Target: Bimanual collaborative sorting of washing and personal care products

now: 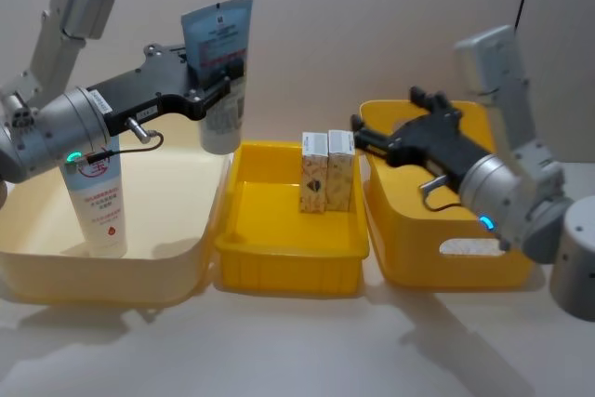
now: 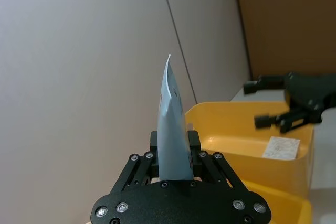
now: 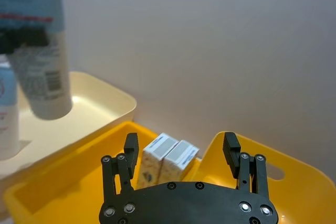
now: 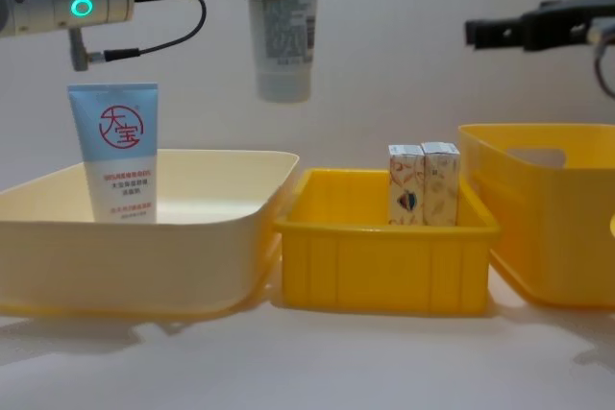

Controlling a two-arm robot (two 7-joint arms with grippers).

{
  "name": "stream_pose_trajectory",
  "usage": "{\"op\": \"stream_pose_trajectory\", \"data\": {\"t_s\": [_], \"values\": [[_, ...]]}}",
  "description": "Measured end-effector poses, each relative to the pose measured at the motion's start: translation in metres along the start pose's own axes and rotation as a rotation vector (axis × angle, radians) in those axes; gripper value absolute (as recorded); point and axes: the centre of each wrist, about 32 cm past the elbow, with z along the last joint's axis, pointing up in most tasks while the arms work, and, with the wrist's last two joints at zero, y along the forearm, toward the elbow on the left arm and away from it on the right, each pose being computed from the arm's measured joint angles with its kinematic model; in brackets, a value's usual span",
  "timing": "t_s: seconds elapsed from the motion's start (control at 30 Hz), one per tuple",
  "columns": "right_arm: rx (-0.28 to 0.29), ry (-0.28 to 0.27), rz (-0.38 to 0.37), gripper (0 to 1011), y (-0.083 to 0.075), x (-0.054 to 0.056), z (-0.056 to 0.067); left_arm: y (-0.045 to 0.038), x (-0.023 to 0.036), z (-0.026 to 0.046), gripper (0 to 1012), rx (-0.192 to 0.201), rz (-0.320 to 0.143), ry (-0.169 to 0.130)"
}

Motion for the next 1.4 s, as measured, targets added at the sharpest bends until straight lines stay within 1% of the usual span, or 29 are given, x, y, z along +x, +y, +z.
{"op": "stream_pose_trajectory", "data": {"t_s": [0.07,0.1,0.27,0.4,0.57,0.8,1.1,1.4], "values": [[-0.016,-0.01,0.017,1001,0.002,-0.004,-0.001,-0.0013,-0.0003,0.0008,294,-0.009,-0.012,0.002],[-0.029,-0.018,0.036,1001,0.005,-0.008,-0.002,-0.0023,-0.0004,0.0016,294,-0.017,-0.022,0.004],[-0.052,-0.033,0.092,1001,0.011,-0.018,-0.003,-0.0055,-0.0015,0.0047,294,-0.041,-0.056,0.006],[-0.055,-0.032,0.136,1001,0.015,-0.026,-0.003,-0.0079,-0.0028,0.0075,294,-0.057,-0.081,0.006],[-0.038,-0.006,0.188,1001,0.019,-0.033,-0.002,-0.0102,-0.0043,0.0103,294,-0.071,-0.104,0.006],[-0.008,0.044,0.24,1001,0.022,-0.037,0.001,-0.012,-0.0057,0.0121,295,-0.08,-0.121,0.008],[0.009,0.104,0.284,1001,0.023,-0.038,0.007,-0.0138,-0.0084,0.0109,294,-0.08,-0.133,0.016],[0.031,0.117,0.293,1001,0.028,-0.043,0.01,-0.016,-0.0112,0.0087,292,-0.082,-0.141,0.03]]}}
